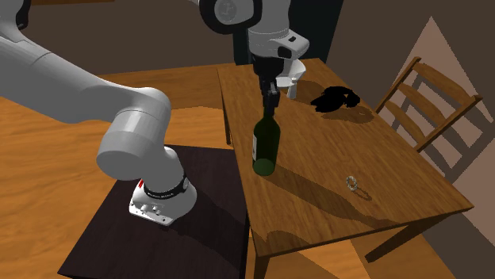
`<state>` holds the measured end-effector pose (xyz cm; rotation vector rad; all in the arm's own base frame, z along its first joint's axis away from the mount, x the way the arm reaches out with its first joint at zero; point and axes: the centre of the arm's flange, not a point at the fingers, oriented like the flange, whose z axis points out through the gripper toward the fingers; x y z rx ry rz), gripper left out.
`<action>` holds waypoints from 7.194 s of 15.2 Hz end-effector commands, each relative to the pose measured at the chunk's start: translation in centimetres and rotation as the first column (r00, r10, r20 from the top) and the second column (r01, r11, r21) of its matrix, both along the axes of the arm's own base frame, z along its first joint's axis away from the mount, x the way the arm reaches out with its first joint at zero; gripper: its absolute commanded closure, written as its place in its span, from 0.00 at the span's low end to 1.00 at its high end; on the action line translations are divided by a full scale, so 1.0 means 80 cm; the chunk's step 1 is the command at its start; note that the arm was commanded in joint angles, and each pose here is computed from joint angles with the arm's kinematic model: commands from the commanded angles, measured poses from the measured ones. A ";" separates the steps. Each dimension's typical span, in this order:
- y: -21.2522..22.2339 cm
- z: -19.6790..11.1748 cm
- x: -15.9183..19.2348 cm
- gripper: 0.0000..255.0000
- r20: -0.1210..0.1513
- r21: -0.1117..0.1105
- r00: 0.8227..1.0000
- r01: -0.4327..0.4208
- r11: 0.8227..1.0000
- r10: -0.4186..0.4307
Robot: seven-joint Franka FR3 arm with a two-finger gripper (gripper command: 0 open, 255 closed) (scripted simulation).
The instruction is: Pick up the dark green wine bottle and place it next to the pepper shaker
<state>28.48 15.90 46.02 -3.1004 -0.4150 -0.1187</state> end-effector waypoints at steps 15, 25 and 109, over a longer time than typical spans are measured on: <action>0.000 0.092 0.000 1.00 -0.001 0.000 1.000 0.000 1.000 0.000; 0.000 0.158 0.000 1.00 -0.001 0.000 1.000 0.000 1.000 0.000; 0.493 0.269 -0.053 1.00 -0.001 0.000 1.000 0.000 1.000 0.000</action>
